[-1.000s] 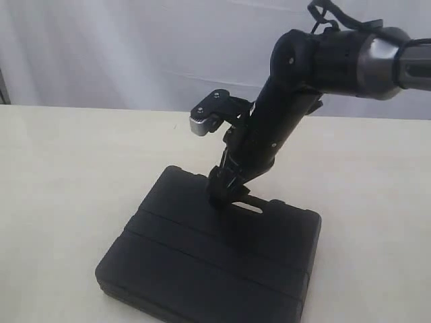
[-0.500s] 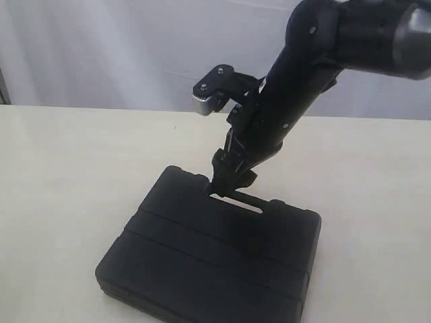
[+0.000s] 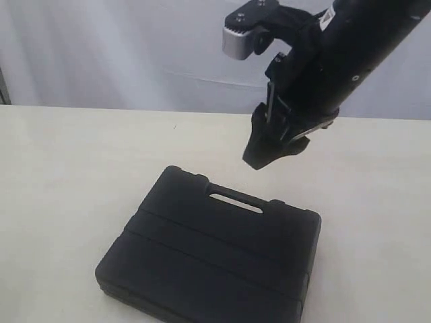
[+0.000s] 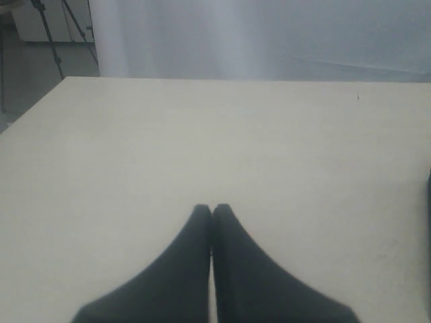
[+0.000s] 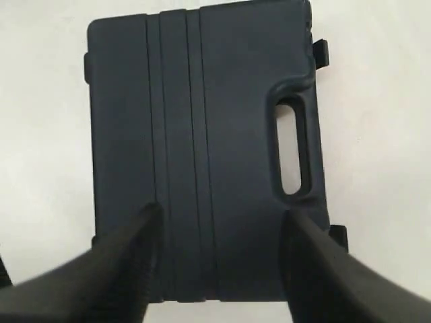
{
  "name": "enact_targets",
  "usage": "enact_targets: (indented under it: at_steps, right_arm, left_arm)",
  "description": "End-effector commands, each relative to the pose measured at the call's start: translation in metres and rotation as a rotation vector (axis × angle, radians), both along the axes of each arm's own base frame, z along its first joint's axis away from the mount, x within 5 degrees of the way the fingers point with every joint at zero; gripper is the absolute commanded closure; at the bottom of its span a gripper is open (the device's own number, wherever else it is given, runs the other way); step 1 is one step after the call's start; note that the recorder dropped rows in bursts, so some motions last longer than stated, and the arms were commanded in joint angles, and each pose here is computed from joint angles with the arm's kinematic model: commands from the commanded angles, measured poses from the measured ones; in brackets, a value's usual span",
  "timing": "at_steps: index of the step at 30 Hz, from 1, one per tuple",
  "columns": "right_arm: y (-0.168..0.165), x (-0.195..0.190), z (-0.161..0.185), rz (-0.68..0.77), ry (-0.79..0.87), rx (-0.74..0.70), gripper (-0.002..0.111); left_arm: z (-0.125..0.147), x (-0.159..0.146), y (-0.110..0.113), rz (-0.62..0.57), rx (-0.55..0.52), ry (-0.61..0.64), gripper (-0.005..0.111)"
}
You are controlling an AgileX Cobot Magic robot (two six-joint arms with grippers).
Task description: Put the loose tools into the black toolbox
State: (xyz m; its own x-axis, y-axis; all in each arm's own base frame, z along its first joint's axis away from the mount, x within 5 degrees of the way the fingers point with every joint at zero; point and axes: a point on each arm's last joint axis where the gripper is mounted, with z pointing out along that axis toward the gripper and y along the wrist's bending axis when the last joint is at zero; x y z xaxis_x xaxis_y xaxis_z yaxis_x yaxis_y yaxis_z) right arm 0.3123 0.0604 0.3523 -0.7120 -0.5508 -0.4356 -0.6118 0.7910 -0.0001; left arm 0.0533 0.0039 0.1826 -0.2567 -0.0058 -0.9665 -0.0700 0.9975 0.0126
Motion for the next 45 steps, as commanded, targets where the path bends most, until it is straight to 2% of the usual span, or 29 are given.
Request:
enact_targets:
  at_steps: [1, 6, 10, 13, 17, 23, 27, 35, 41, 45]
  right_arm:
    - [-0.004, -0.03, 0.001, -0.044, 0.021, -0.005, 0.058]
    - [-0.015, -0.079, -0.012, -0.07, 0.052, -0.052, 0.062]
    - [-0.021, -0.112, -0.019, -0.071, 0.049, -0.061, 0.085]
    - [-0.023, -0.133, -0.02, -0.076, 0.029, -0.058, 0.109]
    - [-0.03, -0.15, -0.026, -0.137, -0.01, -0.073, 0.109]
    - [-0.031, -0.148, -0.027, -0.276, -0.08, -0.006, 0.109]
    - [-0.034, -0.143, -0.025, -0.28, -0.146, -0.031, 0.109]
    - [-0.037, -0.121, -0.021, -0.365, -0.435, 0.018, 0.109]
    - [-0.045, -0.117, -0.041, -0.471, -0.602, 0.113, 0.109]
    - [-0.054, -0.126, -0.047, -0.501, -0.859, 0.197, 0.109]
  left_arm:
    - [0.0, 0.0, 0.0, -0.003, -0.005, -0.005, 0.107]
    - [0.0, 0.0, 0.0, -0.003, -0.005, -0.005, 0.107]
    - [0.0, 0.0, 0.0, -0.003, -0.005, -0.005, 0.107]
    - [0.0, 0.0, 0.0, -0.003, -0.005, -0.005, 0.107]
    - [0.0, 0.0, 0.0, -0.003, -0.005, -0.005, 0.107]
    - [0.0, 0.0, 0.0, -0.003, -0.005, -0.005, 0.107]
    - [0.0, 0.0, 0.0, -0.003, -0.005, -0.005, 0.107]
    - [0.0, 0.0, 0.0, -0.003, -0.005, -0.005, 0.107]
    - [0.0, 0.0, 0.0, -0.003, -0.005, -0.005, 0.107]
    - [0.0, 0.0, 0.0, -0.003, -0.005, -0.005, 0.107]
